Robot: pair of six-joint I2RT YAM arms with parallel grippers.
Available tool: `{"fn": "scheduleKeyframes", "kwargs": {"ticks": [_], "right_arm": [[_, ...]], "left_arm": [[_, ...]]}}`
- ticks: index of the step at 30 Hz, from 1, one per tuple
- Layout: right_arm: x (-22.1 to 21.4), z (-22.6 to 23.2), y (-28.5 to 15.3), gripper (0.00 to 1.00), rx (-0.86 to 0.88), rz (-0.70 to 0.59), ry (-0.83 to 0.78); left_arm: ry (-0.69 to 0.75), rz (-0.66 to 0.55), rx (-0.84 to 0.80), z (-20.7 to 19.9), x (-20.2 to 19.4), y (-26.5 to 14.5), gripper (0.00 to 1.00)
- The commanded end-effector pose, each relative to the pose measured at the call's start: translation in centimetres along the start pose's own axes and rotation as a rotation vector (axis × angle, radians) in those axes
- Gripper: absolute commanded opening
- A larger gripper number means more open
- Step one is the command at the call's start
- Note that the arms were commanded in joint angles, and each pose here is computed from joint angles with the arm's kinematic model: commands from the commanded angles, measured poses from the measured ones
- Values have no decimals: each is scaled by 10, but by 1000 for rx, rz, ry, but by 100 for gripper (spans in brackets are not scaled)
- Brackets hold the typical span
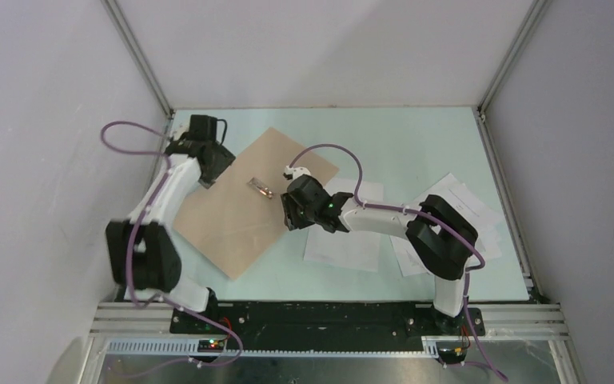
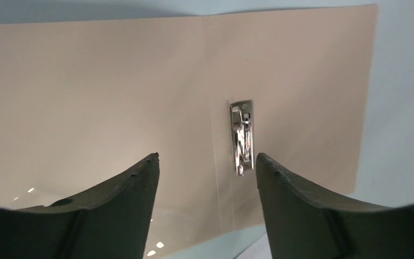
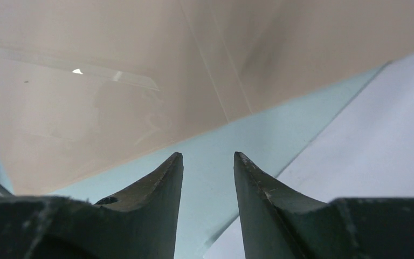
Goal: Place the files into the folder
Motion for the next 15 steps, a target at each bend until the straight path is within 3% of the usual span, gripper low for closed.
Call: {"fn": "scheduleKeyframes", "kwargs": {"ticks": [1, 8, 15], "right_arm": [[4, 2, -5, 44, -60, -19, 38], [21, -22, -44, 41, -107, -69, 104], [46, -64, -90, 42, -166, -145, 209]], "left_arm": [[-11, 26, -37, -43, 11, 45, 69], [133, 107, -12, -77, -32, 87, 62], [158, 154, 58, -68, -75, 101, 56]]}}
Point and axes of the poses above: each gripper's point midway between its finger pads, its own y axis out along the fingers, its own z axis along the line the jaws close on, x = y × z, the point moved 2 cm from there along -y, back along the fingers, and after that the axes turned 11 degrees about y, right-handed, at the moved point
